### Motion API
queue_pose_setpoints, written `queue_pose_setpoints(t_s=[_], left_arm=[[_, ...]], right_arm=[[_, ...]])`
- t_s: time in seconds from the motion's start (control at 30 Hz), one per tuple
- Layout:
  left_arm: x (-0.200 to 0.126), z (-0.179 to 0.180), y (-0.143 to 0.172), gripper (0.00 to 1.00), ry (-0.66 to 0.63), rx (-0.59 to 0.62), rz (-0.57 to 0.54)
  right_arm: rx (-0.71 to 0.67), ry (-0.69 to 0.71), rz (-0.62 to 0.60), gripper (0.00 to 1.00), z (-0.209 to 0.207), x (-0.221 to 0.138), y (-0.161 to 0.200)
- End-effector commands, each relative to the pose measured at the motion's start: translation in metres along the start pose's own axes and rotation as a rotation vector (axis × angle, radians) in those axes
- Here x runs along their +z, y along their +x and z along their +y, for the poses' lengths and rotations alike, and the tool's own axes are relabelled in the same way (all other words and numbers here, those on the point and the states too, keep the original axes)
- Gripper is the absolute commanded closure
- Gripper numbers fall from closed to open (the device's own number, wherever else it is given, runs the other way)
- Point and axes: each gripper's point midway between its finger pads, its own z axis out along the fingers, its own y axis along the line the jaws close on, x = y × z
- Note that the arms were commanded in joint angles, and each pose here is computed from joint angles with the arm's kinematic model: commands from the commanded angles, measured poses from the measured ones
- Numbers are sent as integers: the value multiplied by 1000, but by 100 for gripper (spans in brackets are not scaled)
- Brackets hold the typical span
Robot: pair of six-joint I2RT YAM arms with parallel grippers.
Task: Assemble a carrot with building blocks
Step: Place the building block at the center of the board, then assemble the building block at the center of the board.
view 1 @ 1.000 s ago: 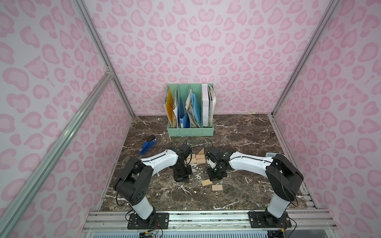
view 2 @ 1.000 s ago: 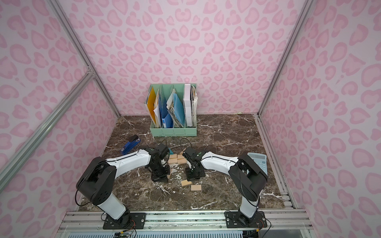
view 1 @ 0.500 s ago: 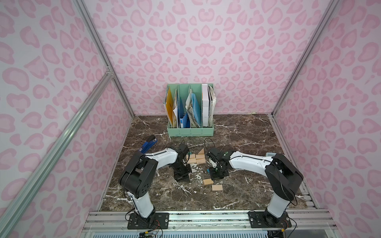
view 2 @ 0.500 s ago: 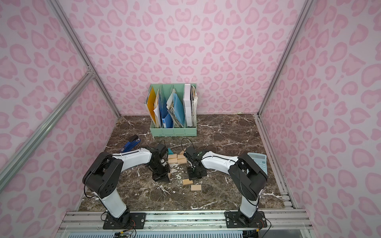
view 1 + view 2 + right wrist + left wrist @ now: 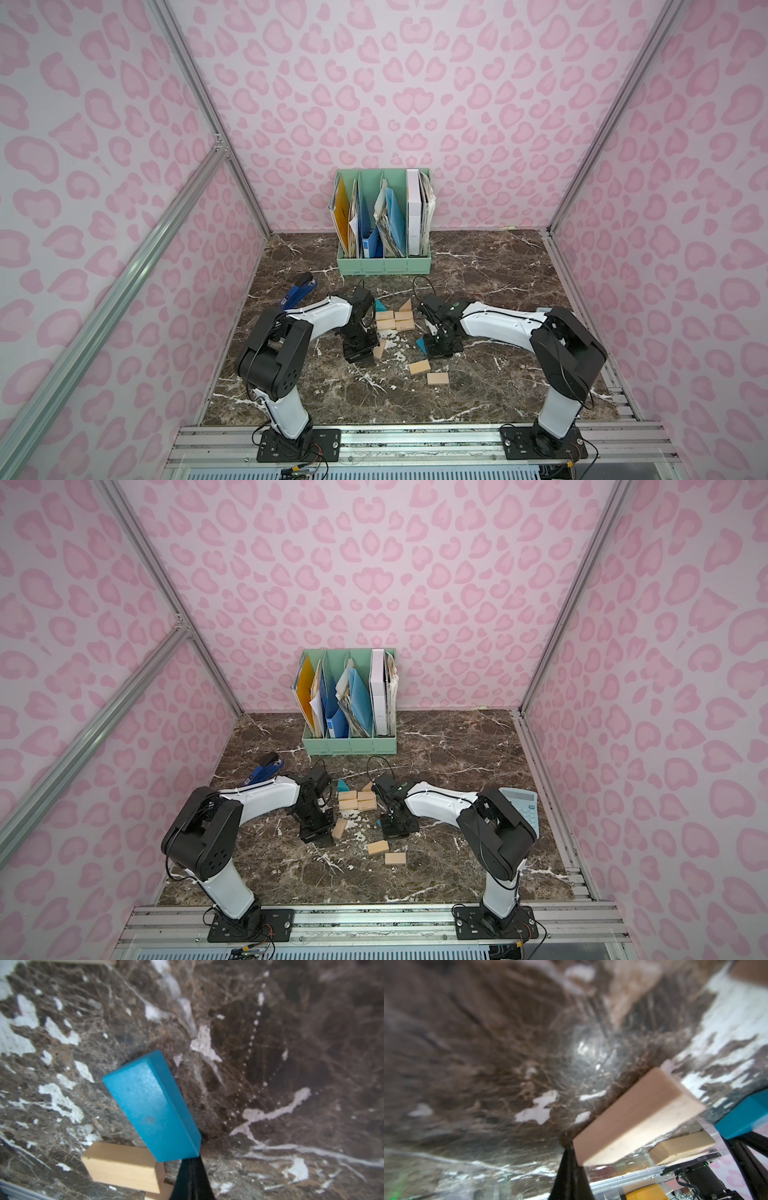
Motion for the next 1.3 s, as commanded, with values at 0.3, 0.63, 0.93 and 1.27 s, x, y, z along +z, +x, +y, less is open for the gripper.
queue_pose_setpoints(t_s=[0.3, 0.63, 0.93, 1.27], left_arm=[[-10, 4, -14, 96, 31, -7, -24], [-11, 6, -18, 97, 35, -18, -15], [-18, 3, -8, 83, 95, -31, -7], [-16, 0, 0, 83, 100, -21, 6]], right_arm=[[7, 7, -41, 100, -11, -1, -30], [0, -2, -39, 100, -7, 1, -39], [5, -7, -41, 100, -9, 2, -40], [-2, -12, -34, 100, -7, 3, -43]])
